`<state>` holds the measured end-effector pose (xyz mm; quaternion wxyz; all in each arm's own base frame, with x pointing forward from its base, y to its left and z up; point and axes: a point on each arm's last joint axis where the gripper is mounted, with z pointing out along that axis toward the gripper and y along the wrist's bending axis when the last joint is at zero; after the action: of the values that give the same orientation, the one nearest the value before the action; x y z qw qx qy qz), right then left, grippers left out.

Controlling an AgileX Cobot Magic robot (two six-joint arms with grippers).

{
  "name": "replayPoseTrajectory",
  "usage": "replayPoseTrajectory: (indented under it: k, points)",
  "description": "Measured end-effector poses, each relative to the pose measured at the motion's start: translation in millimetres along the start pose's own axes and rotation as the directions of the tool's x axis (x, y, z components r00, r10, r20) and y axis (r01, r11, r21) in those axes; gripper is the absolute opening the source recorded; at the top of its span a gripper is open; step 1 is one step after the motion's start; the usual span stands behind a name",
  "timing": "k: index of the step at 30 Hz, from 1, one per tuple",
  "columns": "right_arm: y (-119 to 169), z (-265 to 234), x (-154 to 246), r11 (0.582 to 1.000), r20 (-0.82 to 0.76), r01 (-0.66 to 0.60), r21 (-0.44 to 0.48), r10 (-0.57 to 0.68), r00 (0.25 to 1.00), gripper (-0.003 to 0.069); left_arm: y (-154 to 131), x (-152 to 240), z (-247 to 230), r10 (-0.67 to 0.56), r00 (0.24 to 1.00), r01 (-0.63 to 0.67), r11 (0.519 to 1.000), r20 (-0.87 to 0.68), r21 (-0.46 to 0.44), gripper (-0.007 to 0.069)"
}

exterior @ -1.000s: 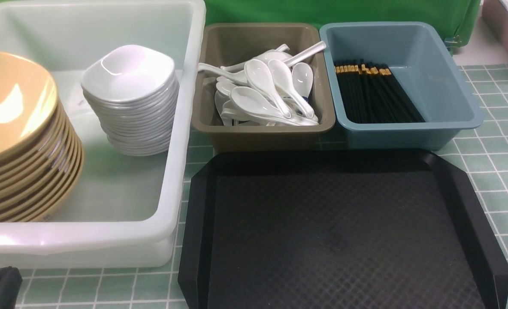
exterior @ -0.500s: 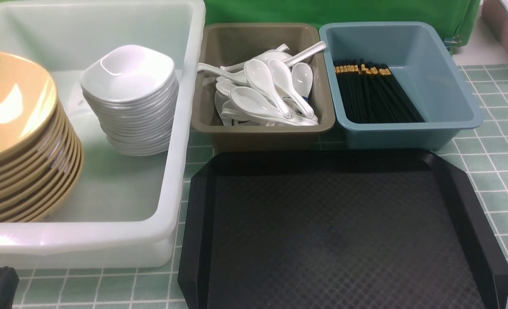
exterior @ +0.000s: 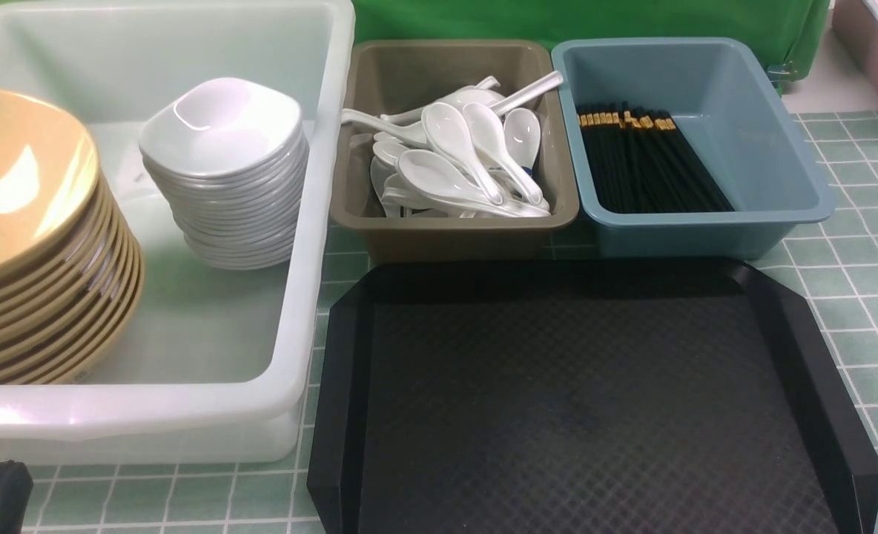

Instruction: On blue table put chopsticks spoon bowls plates into blue grey white boxes.

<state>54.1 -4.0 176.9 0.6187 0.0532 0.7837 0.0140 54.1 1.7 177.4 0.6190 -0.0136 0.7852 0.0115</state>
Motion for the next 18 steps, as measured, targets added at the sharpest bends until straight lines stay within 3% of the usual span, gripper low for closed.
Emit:
replayPoseTrajectory:
  k: [18]
  points:
    - [0.0, 0.0, 0.0, 1.000, 0.000, 0.000, 0.000, 0.000, 1.000, 0.0123, 0.0, 0.0, 0.0, -0.001, 1.000, 0.001, 1.000, 0.000, 0.000, 0.0001]
